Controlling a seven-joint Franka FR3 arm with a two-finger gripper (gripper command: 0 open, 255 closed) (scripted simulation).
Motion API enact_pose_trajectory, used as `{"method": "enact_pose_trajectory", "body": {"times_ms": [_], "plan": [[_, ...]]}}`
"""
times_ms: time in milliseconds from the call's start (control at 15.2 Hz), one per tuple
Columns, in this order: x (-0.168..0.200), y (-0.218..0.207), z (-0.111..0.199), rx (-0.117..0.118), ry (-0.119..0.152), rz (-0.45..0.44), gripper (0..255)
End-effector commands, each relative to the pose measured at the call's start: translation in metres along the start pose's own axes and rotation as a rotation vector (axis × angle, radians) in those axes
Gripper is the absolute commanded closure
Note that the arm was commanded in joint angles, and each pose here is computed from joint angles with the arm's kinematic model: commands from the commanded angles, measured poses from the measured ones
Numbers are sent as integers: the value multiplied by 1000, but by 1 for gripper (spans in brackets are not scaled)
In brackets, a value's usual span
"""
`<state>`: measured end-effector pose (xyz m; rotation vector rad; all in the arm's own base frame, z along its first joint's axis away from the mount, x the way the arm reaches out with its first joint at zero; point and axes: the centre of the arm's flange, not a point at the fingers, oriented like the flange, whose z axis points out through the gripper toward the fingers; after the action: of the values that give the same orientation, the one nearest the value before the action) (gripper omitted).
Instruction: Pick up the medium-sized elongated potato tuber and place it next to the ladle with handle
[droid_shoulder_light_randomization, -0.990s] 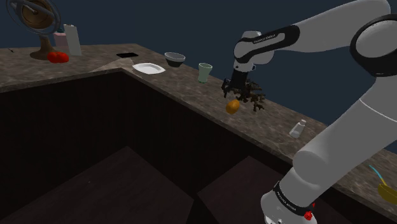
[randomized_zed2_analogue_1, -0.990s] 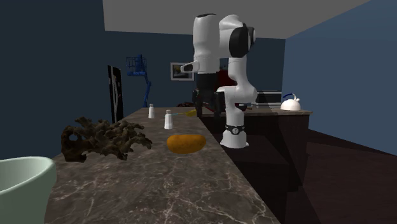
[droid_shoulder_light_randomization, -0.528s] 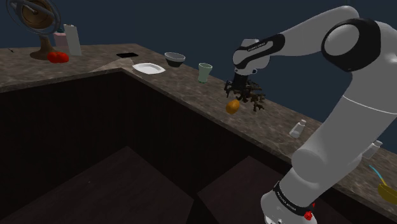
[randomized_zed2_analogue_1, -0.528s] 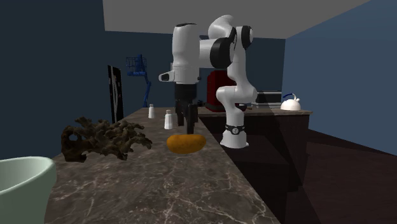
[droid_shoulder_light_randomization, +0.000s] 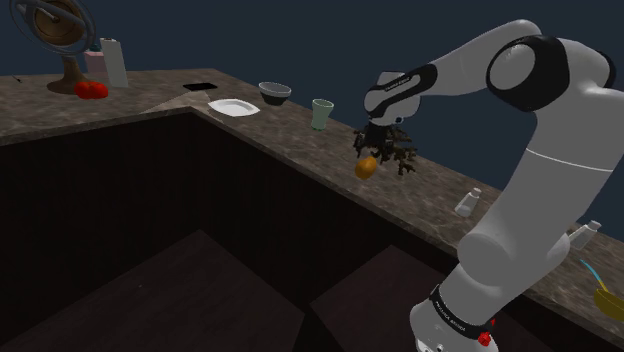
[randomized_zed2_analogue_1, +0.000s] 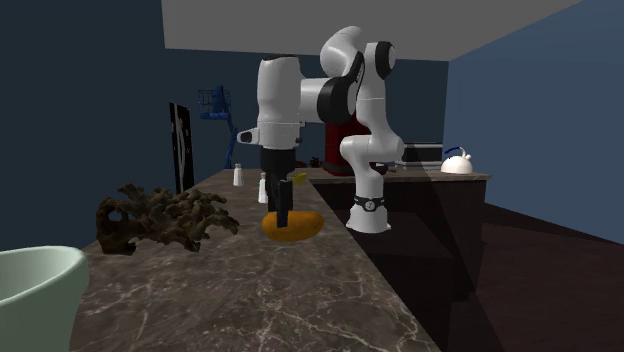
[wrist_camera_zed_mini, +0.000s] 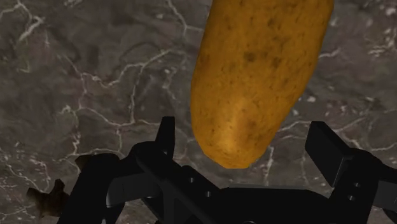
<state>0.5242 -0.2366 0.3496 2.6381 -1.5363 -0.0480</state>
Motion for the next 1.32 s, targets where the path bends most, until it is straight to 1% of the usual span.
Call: {"method": "enact_pose_trajectory", "body": {"times_ms": [0, 528, 594, 1188, 1254], "plan": [[0, 1, 15, 0, 0, 0, 0], [0, 1, 15, 0, 0, 0, 0], [0, 1, 15, 0, 0, 0, 255], [0, 1, 15, 0, 0, 0, 255], [0, 1, 10, 0, 0, 0, 255]]}}
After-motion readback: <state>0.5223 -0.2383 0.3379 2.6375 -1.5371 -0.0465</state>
